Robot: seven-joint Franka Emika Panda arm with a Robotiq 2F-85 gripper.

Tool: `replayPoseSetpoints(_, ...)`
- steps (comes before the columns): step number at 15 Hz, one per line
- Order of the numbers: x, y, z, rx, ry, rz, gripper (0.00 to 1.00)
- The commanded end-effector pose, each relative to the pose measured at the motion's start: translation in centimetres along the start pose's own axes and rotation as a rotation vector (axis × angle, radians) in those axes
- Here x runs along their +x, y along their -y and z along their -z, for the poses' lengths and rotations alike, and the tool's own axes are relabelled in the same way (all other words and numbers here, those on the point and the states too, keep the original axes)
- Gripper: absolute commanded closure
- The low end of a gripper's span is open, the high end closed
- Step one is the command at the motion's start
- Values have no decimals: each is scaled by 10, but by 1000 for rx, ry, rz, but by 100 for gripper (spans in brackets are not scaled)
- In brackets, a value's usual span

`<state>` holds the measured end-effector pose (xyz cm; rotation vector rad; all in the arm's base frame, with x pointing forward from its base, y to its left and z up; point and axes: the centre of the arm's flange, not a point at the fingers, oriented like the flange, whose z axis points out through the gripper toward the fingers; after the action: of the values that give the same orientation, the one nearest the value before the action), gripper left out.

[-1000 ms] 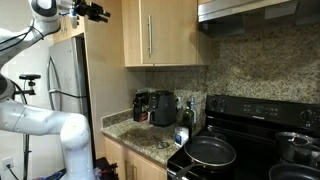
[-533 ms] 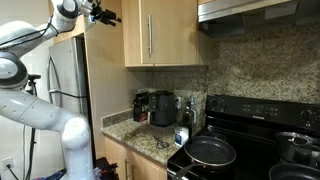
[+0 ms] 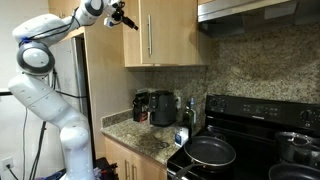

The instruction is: Close the drawer of the air fryer, open the right upper cabinet door, remove the black bottle from the cabinet and put it on the countertop

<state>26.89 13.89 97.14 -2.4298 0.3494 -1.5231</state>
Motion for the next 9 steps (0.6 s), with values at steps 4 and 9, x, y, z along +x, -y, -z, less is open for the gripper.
replayPoseSetpoints(4, 10, 4, -29, -26, 77, -76, 0)
replayPoseSetpoints(9, 48, 19, -90, 49, 175, -375, 0)
